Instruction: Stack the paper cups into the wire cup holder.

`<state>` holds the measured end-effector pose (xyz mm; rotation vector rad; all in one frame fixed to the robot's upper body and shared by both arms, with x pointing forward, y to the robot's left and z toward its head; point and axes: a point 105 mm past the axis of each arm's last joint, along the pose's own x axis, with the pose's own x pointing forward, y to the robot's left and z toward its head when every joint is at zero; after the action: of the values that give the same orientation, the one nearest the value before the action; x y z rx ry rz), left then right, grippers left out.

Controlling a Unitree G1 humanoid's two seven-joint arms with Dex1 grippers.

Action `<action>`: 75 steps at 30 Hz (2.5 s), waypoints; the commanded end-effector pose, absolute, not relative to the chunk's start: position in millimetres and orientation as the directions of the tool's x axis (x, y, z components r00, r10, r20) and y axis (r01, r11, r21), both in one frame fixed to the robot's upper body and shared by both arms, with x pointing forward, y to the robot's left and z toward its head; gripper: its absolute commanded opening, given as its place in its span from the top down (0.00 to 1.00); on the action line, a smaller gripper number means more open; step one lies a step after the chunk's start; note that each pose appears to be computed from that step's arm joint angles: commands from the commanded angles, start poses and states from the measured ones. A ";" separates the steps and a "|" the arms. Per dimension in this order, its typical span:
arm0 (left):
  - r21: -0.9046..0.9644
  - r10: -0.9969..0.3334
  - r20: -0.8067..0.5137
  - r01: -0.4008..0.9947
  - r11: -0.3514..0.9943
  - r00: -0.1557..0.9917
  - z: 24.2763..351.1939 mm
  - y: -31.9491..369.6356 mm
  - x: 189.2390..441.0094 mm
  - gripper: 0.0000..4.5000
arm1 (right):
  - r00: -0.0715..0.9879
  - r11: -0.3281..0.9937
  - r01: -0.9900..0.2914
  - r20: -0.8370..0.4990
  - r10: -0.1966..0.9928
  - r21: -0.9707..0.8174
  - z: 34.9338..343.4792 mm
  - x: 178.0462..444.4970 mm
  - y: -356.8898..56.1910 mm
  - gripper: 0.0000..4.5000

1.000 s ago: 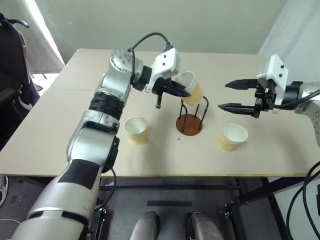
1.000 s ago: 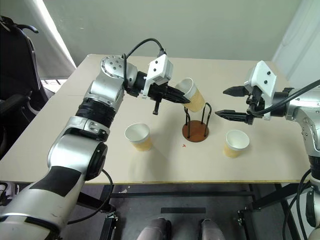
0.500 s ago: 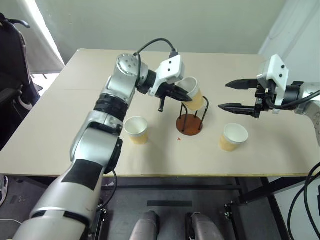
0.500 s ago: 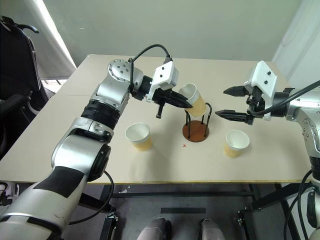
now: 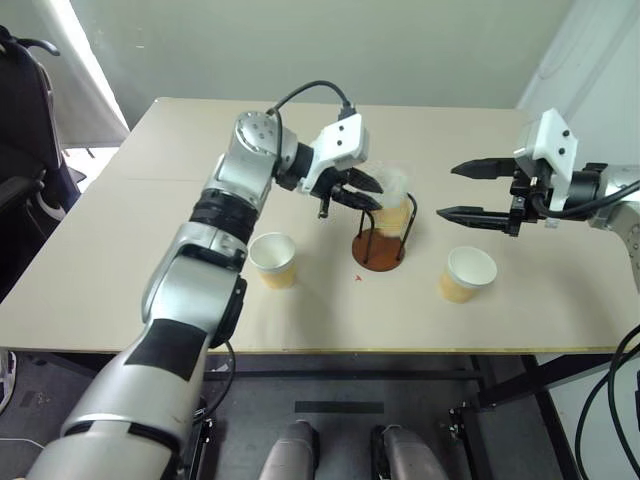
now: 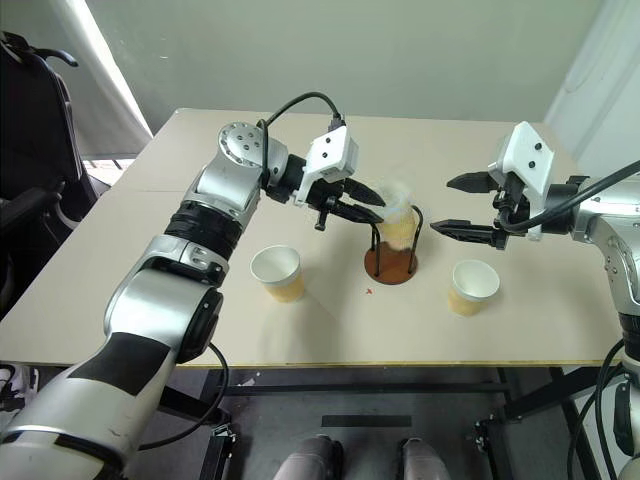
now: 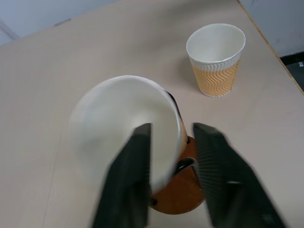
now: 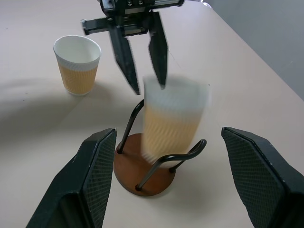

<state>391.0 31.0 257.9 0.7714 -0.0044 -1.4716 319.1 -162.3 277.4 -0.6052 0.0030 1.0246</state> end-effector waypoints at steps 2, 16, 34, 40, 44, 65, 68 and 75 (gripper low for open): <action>0.486 -0.897 -0.415 0.870 -0.080 0.149 268.6 27.8 390.6 0.30 | 0.554 0.375 -0.771 -0.251 0.794 -0.515 290.6 313.9 -165.9 0.21; 0.521 -0.950 -0.207 0.849 0.094 0.232 307.2 32.3 397.3 0.01 | 0.526 0.396 -0.788 -0.179 0.831 -0.471 302.0 307.7 -159.1 0.21; 0.426 -0.944 -0.319 0.903 -0.060 0.087 327.2 95.6 344.9 0.01 | 0.460 0.332 -0.829 -0.211 0.863 -0.450 299.5 294.3 -149.3 0.21; 0.398 -0.923 -0.375 0.914 -0.082 0.081 319.3 107.1 334.4 0.01 | 0.452 0.273 -0.846 -0.344 0.823 -0.459 276.8 284.2 -159.6 0.21; 0.374 -0.927 -0.374 0.920 -0.112 0.039 317.1 107.5 326.7 0.01 | 0.451 0.254 -0.852 -0.397 0.800 -0.457 267.5 280.6 -164.7 0.21; 0.357 -0.924 -0.379 0.930 -0.087 0.059 311.6 115.3 327.9 0.01 | 0.392 0.061 -0.887 -0.677 0.623 -0.458 186.1 289.3 -179.7 0.21; 0.357 -0.923 -0.378 0.931 -0.082 0.063 311.5 115.7 327.6 0.01 | 0.390 0.052 -0.891 -0.701 0.598 -0.452 177.3 293.3 -186.0 0.21; 0.358 -0.923 -0.377 0.931 -0.069 0.076 310.1 117.6 327.2 0.01 | 0.386 0.043 -0.896 -0.727 0.568 -0.442 166.9 300.7 -195.2 0.21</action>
<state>334.1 115.0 298.8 0.5740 0.0551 -1.5172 299.5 -191.5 169.8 -0.9843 0.3789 1.1692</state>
